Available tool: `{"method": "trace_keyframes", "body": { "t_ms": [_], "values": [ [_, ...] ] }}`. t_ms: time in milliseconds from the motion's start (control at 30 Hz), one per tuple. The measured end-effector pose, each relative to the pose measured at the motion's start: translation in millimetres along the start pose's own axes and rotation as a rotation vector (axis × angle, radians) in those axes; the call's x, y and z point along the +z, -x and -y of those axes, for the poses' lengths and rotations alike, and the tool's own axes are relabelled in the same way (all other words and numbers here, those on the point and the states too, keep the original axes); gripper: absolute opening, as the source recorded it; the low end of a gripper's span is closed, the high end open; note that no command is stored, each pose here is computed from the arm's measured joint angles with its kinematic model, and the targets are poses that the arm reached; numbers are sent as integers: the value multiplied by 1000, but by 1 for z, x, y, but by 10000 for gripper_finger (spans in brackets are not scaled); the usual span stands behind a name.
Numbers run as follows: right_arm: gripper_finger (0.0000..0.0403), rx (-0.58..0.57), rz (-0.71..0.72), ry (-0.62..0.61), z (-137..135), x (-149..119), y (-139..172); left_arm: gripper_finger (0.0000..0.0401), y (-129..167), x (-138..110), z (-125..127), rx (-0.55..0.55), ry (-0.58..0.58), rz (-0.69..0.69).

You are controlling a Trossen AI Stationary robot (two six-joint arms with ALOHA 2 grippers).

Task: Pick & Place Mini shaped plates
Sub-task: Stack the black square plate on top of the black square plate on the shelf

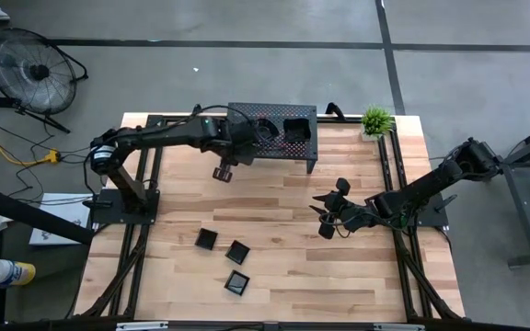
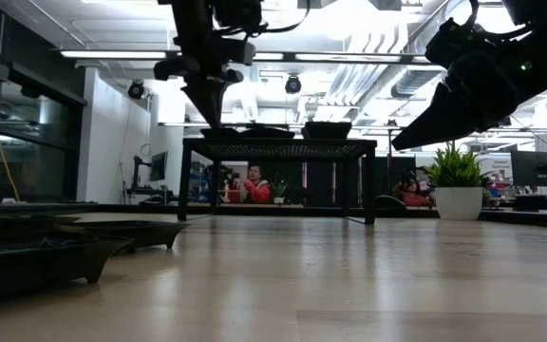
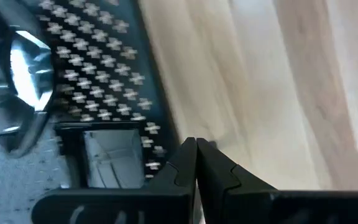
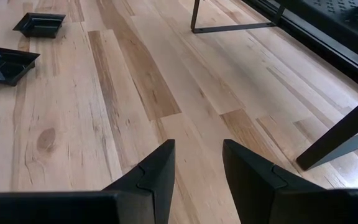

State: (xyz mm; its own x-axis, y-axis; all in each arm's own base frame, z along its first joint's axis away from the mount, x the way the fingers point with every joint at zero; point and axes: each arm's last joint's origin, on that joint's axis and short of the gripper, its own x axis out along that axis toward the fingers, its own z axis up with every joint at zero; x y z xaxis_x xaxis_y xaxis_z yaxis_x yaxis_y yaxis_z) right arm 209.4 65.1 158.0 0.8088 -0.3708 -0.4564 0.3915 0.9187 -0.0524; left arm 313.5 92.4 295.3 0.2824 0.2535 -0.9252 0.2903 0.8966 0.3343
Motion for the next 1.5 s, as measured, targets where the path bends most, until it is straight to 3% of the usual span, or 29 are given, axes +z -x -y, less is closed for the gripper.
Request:
{"method": "trace_keyframes", "body": {
  "t_ms": [467,733,1233,1500],
  "values": [
    [129,-2,-1,2,0,0,0,0,-2,-7,-15,81,17,-20],
    [129,-2,-2,2,0,0,0,0,-1,-8,-21,194,45,-78],
    [129,-3,-2,3,0,0,0,0,-2,-7,-16,63,55,5],
    [129,-3,-2,3,0,0,0,0,-2,-7,-18,96,29,-10]
  ]
}}
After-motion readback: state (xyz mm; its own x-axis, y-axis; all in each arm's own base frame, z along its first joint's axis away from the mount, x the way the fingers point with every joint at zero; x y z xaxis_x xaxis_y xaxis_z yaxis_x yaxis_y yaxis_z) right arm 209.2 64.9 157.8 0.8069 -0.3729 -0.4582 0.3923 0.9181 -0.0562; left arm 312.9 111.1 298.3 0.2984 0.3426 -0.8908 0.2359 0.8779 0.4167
